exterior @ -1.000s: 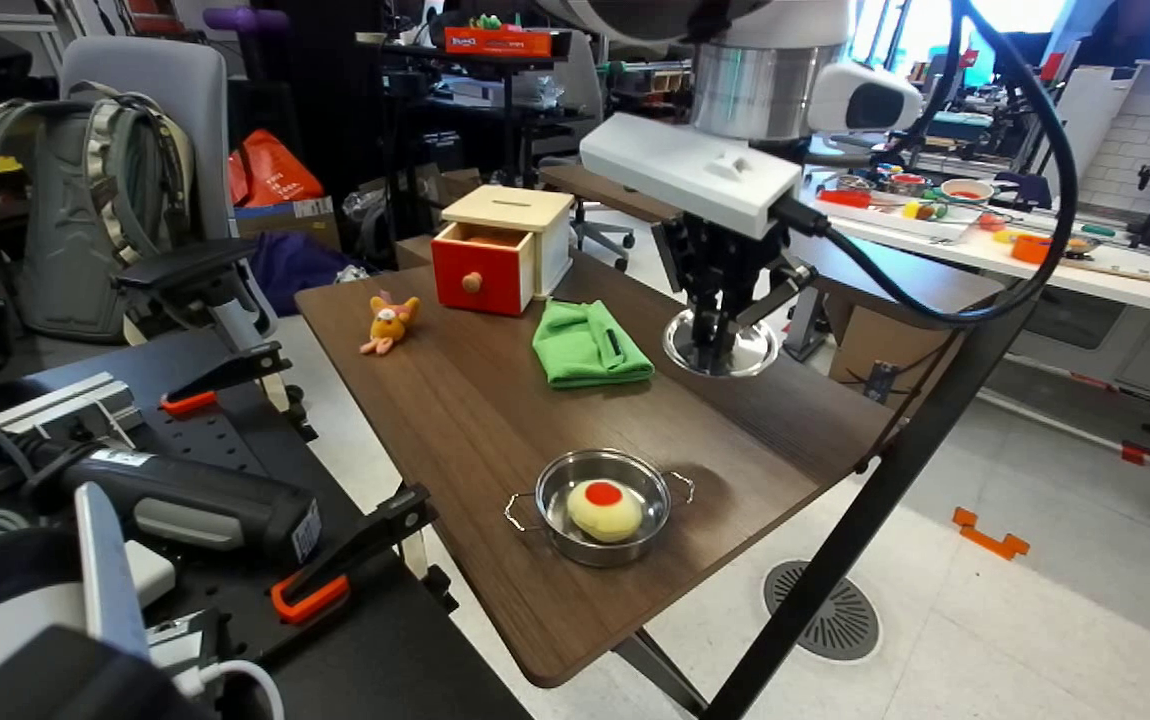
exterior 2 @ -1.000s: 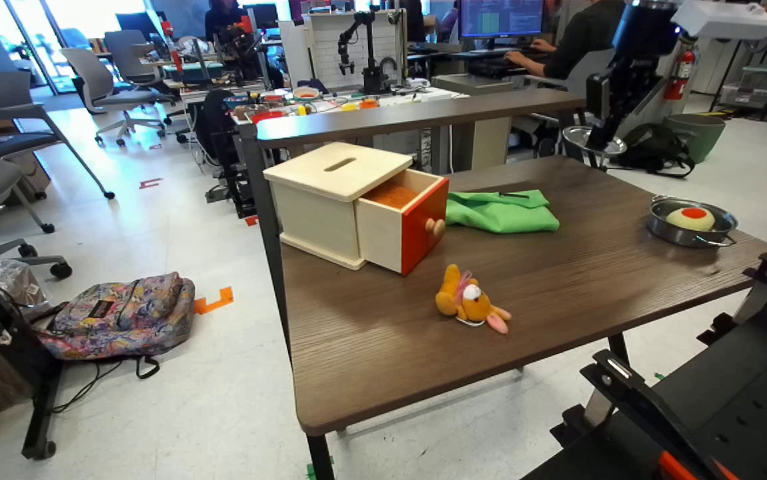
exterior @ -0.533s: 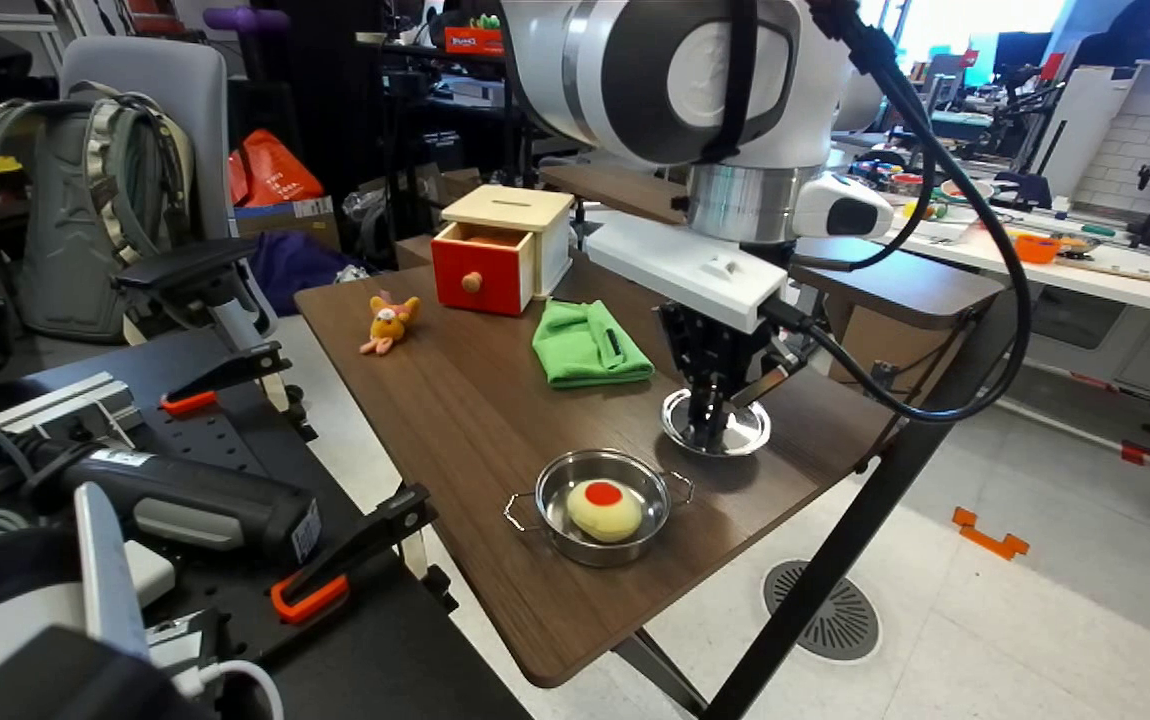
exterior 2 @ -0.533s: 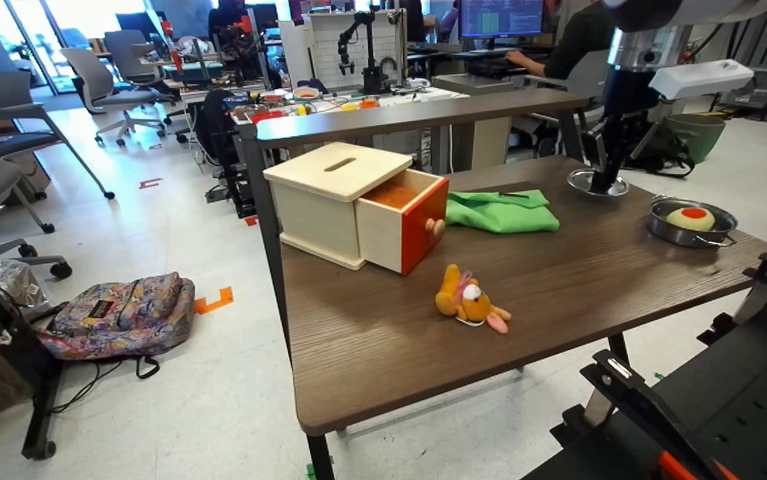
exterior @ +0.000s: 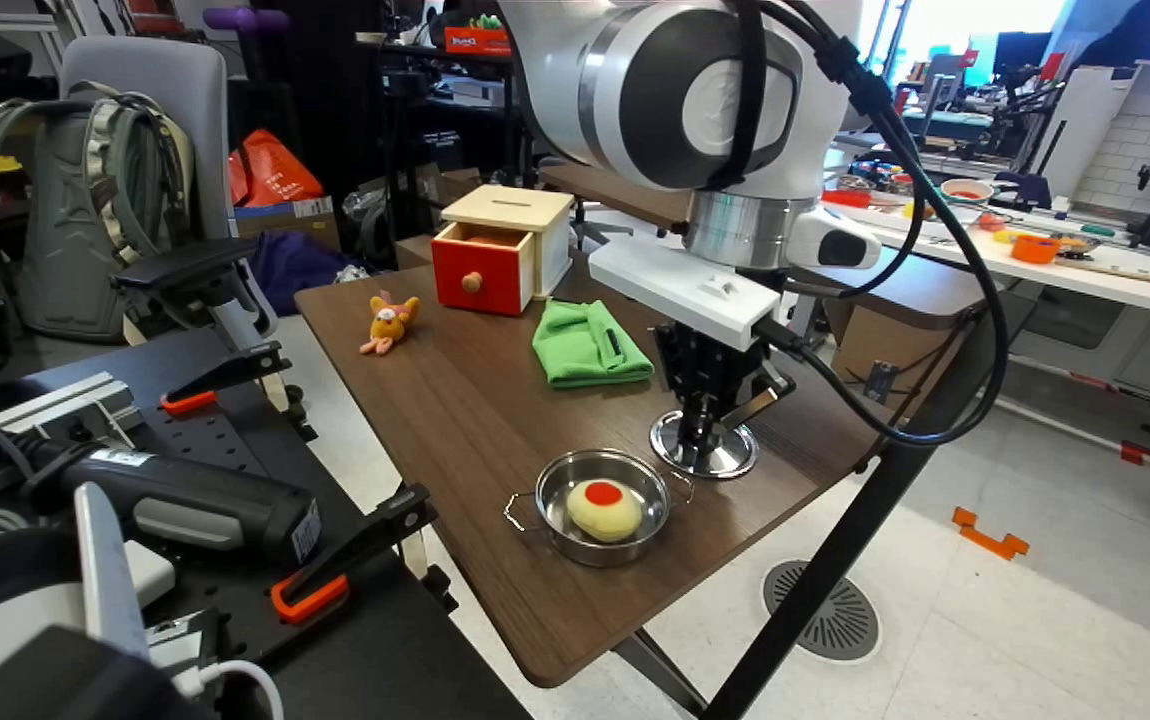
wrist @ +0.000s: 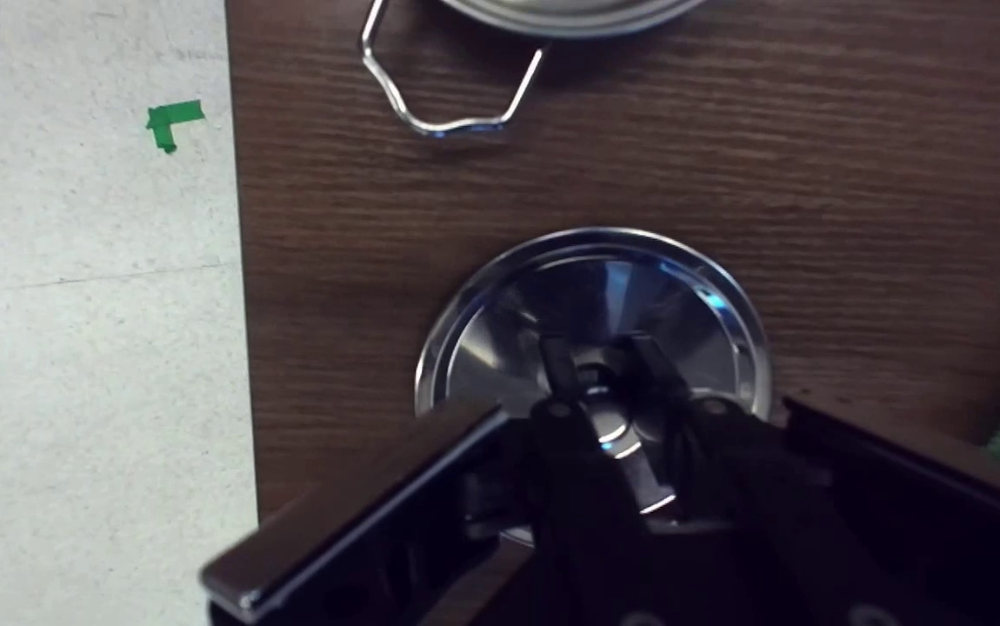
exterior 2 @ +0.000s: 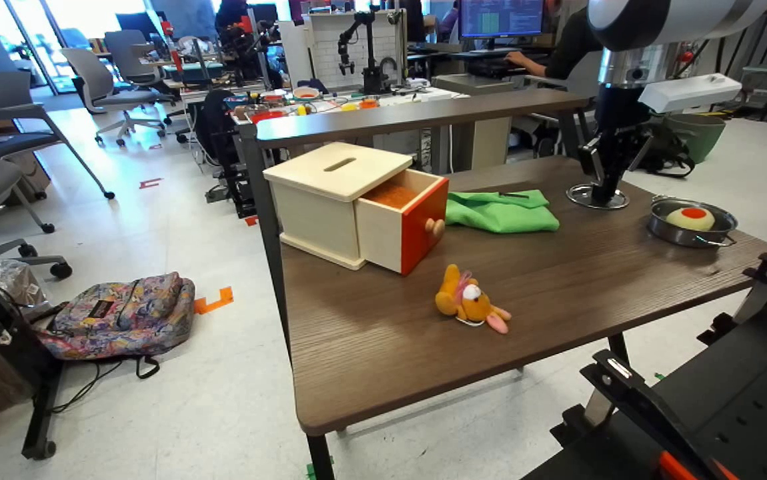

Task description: Remove the silver lid from the silver pot.

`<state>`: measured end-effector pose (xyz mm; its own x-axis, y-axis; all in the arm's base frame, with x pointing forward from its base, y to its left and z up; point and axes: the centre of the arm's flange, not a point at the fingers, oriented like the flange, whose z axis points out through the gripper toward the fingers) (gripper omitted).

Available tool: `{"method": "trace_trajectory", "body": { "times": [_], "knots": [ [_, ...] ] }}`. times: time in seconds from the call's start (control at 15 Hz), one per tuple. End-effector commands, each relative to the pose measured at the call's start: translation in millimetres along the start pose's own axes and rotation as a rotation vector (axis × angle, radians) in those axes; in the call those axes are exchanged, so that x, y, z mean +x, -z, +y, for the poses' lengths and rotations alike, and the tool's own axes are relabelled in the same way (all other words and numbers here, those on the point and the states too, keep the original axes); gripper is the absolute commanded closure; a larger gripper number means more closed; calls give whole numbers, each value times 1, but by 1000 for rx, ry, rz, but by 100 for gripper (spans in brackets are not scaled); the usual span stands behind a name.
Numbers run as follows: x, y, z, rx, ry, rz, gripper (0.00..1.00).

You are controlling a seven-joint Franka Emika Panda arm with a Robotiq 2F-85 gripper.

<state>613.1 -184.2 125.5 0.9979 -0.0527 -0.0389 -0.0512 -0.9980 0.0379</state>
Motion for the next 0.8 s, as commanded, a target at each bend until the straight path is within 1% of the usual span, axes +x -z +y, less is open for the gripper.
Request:
{"method": "trace_trajectory", "body": {
  "times": [0.0, 0.13, 0.27, 0.47, 0.53, 0.6, 0.67, 0.73],
  "knots": [
    [1, 2, 0, -11, 3, -70, 54],
    [-8, 14, -3, 5, 15, -79, 41],
    [-22, 40, -8, 19, 28, -40, 26],
    [-49, 94, -13, 48, 61, 54, 3],
    [-56, 110, -13, 56, 73, 79, 0],
    [-61, 124, -11, 58, 85, 91, 0],
    [-62, 131, -9, 49, 100, 84, 0],
    [-33, 104, -11, 29, 74, 65, 0]
  ]
}}
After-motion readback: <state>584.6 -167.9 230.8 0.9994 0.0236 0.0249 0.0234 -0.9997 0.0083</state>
